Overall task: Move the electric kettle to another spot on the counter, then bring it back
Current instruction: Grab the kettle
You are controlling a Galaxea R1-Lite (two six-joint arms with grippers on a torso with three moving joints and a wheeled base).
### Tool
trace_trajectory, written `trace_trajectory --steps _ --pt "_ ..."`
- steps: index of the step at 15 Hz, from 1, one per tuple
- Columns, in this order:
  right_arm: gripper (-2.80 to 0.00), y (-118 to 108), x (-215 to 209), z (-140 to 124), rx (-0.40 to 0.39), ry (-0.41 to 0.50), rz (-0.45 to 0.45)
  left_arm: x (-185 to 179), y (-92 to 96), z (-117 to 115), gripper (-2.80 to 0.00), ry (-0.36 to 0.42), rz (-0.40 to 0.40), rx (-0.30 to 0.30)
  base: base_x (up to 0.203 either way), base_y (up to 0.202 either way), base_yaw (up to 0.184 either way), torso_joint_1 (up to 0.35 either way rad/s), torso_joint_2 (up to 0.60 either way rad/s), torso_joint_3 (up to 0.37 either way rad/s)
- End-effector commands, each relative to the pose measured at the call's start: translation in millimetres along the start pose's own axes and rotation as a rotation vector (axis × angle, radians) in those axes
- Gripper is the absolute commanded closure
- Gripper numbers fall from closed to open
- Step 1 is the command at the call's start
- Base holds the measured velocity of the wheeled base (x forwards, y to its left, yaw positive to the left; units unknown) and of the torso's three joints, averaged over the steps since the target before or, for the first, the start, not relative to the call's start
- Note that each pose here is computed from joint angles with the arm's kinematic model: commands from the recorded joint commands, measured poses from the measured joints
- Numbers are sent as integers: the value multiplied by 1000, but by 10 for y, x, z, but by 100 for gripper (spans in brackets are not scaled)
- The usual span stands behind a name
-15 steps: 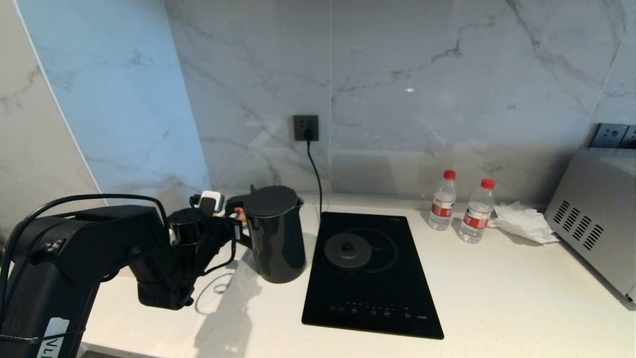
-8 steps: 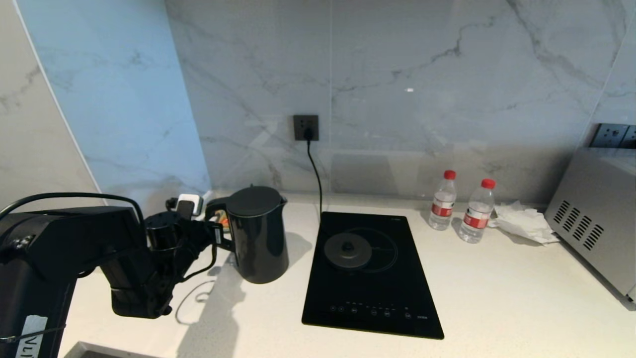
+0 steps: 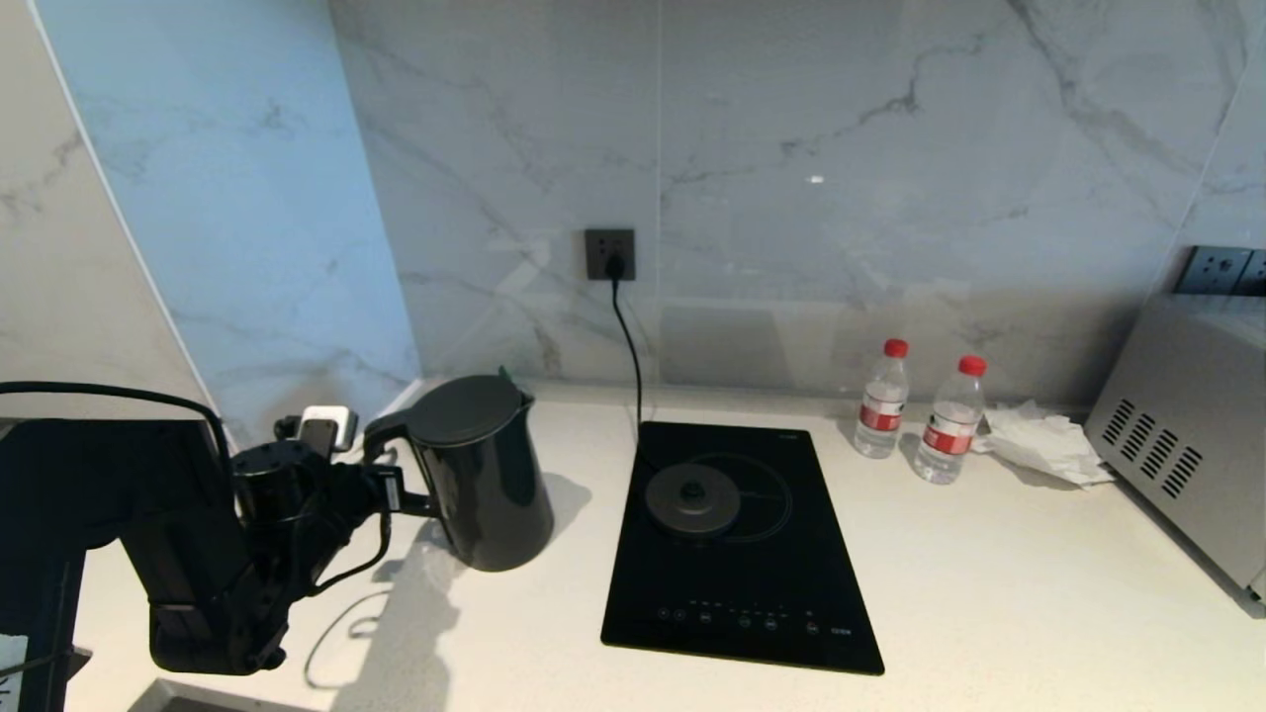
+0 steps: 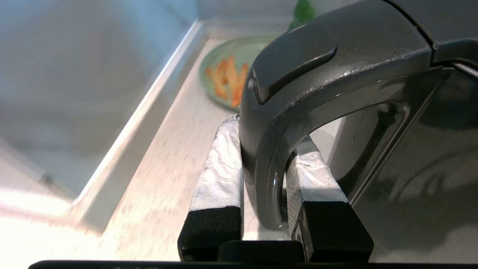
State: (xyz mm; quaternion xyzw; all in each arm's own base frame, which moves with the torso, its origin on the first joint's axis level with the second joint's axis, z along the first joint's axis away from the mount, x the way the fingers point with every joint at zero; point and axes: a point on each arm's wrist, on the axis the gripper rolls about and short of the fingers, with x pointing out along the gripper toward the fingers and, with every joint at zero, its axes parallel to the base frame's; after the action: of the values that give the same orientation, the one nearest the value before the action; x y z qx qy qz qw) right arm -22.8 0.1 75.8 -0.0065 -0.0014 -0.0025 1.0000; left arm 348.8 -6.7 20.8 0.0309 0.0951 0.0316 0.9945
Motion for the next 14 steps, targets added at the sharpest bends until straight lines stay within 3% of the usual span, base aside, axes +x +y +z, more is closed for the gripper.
trace_trajectory --steps 1,4,10,14 --pt "0 0 0 0 -1 -1 0 -121 37 -41 0 42 61 -11 0 0 0 0 0 0" --pt "0 0 0 0 -1 0 0 -174 49 -63 0 61 106 -31 0 0 0 0 0 0" --pt "0 0 0 2 -1 -1 0 -104 -181 340 0 -102 45 -33 0 0 0 0 0 0" --pt "0 0 -1 4 -1 -2 0 -171 -208 378 0 -105 33 -24 0 0 0 0 0 0"
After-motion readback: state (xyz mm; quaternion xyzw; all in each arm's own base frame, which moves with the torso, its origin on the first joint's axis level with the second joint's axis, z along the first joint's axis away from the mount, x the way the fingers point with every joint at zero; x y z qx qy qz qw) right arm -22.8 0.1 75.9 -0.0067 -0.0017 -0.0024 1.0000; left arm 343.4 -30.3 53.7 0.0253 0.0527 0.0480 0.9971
